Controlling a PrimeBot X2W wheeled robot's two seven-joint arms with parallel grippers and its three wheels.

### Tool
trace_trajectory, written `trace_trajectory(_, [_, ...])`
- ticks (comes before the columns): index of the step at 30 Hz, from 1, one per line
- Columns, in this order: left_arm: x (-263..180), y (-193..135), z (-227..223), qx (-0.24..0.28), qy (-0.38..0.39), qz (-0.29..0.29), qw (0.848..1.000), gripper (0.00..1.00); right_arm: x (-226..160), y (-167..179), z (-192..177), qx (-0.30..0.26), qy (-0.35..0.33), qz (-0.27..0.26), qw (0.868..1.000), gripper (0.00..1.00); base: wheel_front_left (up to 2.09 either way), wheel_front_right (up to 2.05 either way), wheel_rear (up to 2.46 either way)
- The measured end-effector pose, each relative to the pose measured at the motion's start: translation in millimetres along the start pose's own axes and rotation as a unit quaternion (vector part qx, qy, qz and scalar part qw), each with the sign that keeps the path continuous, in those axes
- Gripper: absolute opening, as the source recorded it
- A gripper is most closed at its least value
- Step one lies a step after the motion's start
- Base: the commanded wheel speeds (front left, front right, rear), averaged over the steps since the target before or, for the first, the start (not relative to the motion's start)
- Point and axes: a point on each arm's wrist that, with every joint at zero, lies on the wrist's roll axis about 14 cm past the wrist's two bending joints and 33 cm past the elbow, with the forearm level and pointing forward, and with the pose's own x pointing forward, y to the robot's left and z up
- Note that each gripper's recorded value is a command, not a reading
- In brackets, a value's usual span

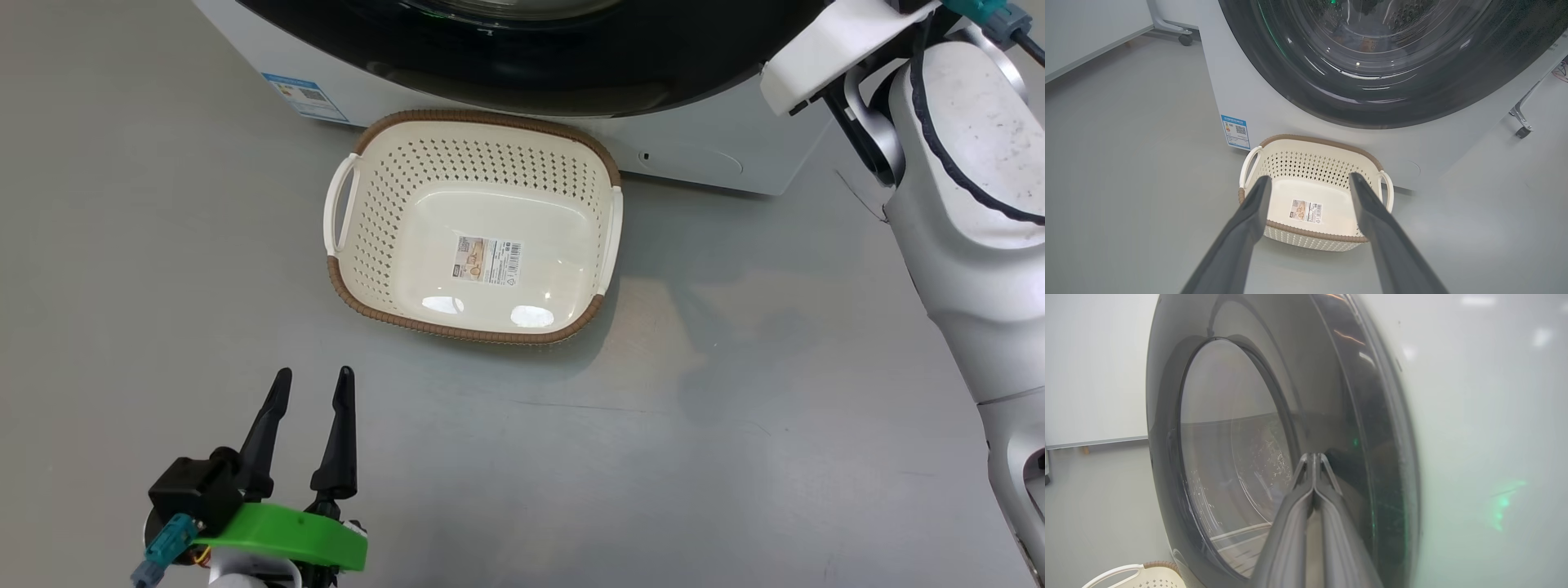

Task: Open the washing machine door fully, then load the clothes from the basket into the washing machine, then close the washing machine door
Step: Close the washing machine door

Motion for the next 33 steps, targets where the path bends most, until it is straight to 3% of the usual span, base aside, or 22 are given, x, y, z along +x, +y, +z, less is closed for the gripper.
trace_trajectory(7, [-4,6,3,0.0,-0.004,0.01,1.0,1.0,4,3,-2,0.0,0.003,0.004,1.0,0.0,0.0,0.0,0.0])
trace_trajectory(20, [-6,9,17,-0.002,-0.027,0.01,1.0,1.0,-8,1,32,-0.015,-0.02,-0.008,1.0,0.0,0.0,0.0,0.0])
trace_trajectory(21, [-7,9,18,-0.003,-0.029,0.01,1.0,1.0,-12,2,34,-0.014,-0.02,-0.008,1.0,0.03,0.0,0.0,0.0])
trace_trajectory(22, [-7,9,20,-0.003,-0.032,0.01,0.999,1.0,-15,5,34,-0.013,-0.018,-0.008,1.0,0.2,0.0,0.0,0.0])
trace_trajectory(26, [-7,7,27,-0.004,-0.045,0.003,0.999,1.0,-32,17,38,-0.005,-0.014,-0.007,1.0,0.48,0.0,0.0,0.0])
trace_trajectory(30, [-10,7,32,-0.004,-0.054,0.001,0.999,1.0,-52,22,46,-0.002,-0.01,-0.013,1.0,0.87,0.0,0.0,0.0])
trace_trajectory(33, [-18,9,30,-0.004,-0.052,0.002,0.999,1.0,-66,24,55,-0.004,-0.012,-0.02,1.0,1.0,0.0,0.0,0.0])
